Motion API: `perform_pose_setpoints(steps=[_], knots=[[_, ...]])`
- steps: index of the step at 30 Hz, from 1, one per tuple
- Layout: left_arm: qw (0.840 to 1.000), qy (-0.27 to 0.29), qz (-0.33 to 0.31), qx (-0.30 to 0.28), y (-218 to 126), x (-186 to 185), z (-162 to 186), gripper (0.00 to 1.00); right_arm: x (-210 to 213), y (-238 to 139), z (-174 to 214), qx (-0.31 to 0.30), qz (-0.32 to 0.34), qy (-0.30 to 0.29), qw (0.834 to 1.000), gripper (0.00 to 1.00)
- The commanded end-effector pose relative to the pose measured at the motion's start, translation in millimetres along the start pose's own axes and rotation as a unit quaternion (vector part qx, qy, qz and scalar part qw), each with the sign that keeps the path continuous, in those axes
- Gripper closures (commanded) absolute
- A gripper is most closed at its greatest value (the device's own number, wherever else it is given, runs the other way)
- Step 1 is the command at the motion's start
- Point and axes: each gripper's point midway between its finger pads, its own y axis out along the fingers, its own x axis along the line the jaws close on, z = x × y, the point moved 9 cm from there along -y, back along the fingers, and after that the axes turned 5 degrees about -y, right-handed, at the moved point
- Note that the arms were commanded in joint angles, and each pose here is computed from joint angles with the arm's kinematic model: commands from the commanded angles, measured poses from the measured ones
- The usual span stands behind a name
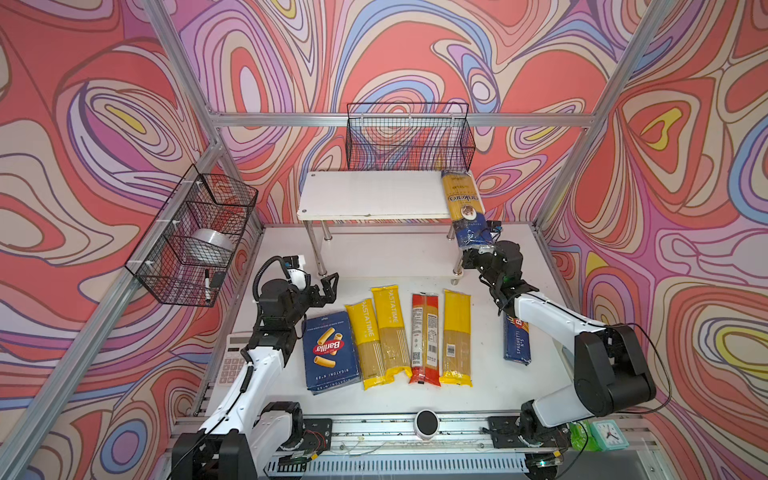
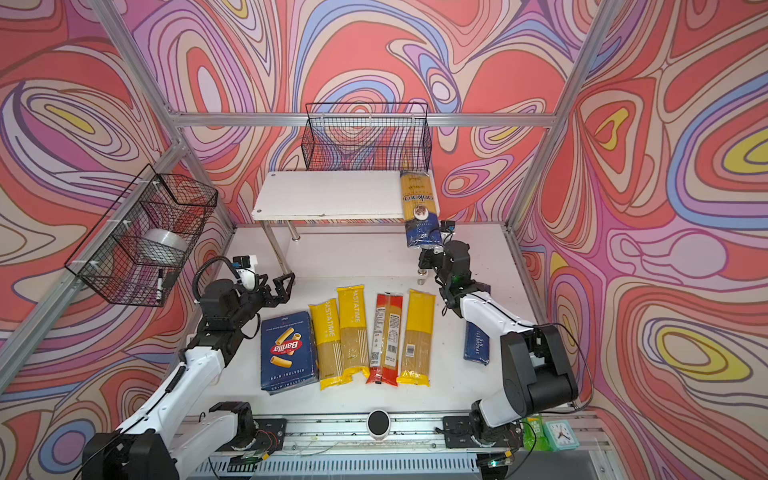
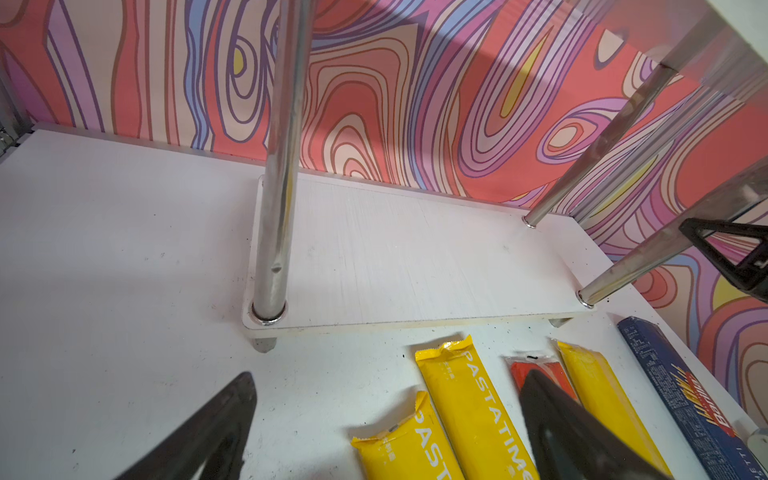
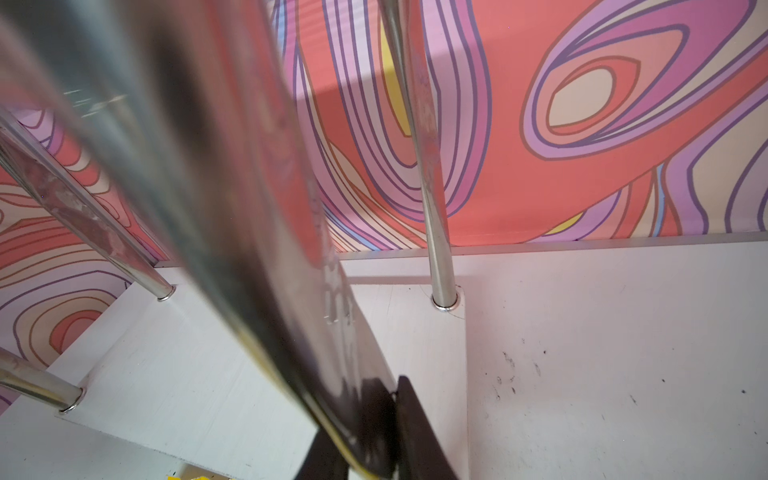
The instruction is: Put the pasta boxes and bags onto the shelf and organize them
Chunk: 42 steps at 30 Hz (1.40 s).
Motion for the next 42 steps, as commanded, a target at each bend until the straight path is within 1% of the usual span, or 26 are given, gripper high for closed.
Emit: perform_pose_setpoints(steps=[1,4,11,13,14,15,18,21,24,28,30,32,34,35,38,42], knots=[[1.0,0.006,0.001,0.003,0.2,3.0,4.6,0.0,2.1,-10.2,5.7,0.015,0.0,0.024,1.0,0.9],[1.0,0.009,0.001,0.0,-1.2,2.2,3.3,0.0,5.5,-13.8,6.6,0.019,-0.001,0.025,1.0,0.92],[1.0,0.011,0.002,-0.003,-3.8,0.8,2.3,0.0,10.0,-25.0,6.4,0.026,0.005,0.024,0.999,0.93],[1.0,0.012,0.002,-0.004,-4.1,0.6,1.6,0.0,9.1,-26.2,7.0,0.036,0.012,0.02,0.999,0.83],[1.0,0.007,-0.004,0.01,-3.7,5.5,13.6,0.0,9.0,-26.5,6.5,0.039,0.014,0.018,0.999,0.81],[1.0,0.007,-0.005,0.013,-3.7,6.3,15.5,0.0,9.1,-27.2,6.7,0.042,0.015,0.018,0.999,0.78],[1.0,0.005,-0.009,0.016,-3.4,7.7,17.4,0.0,7.2,-30.6,7.4,0.05,0.027,0.015,0.998,0.55],[1.0,0.004,-0.01,0.02,-3.9,7.9,18.9,0.0,4.4,-36.9,8.9,0.064,0.045,0.011,0.997,0.46],[1.0,0.001,-0.007,0.022,-5.6,7.7,21.4,0.0,1.5,-50.1,10.8,0.082,0.066,0.009,0.994,0.41],[1.0,0.0,0.005,0.029,-8.0,7.0,28.2,0.0,-0.9,-78.0,9.0,0.108,0.091,0.008,0.99,0.4],[0.999,0.004,0.009,0.041,-9.2,7.1,33.0,0.0,-1.0,-97.3,5.0,0.118,0.102,0.013,0.988,0.38],[0.998,0.023,0.01,0.06,-11.6,6.4,36.1,0.0,-1.7,-116.9,-2.0,0.13,0.124,0.035,0.983,0.38],[0.997,0.032,0.01,0.062,-13.1,7.4,40.2,0.0,3.4,-135.9,-8.9,0.14,0.105,0.044,0.984,0.38],[0.997,0.036,0.018,0.06,-13.4,7.3,42.8,0.0,4.2,-146.2,-11.5,0.141,0.107,0.052,0.983,0.38],[0.996,0.041,0.037,0.064,-12.2,7.1,49.6,0.0,10.7,-171.1,-21.1,0.141,0.083,0.051,0.985,0.43],[0.994,0.039,0.058,0.083,-8.0,5.7,52.7,0.0,24.6,-191.6,-43.0,0.137,0.024,0.04,0.989,0.49]])
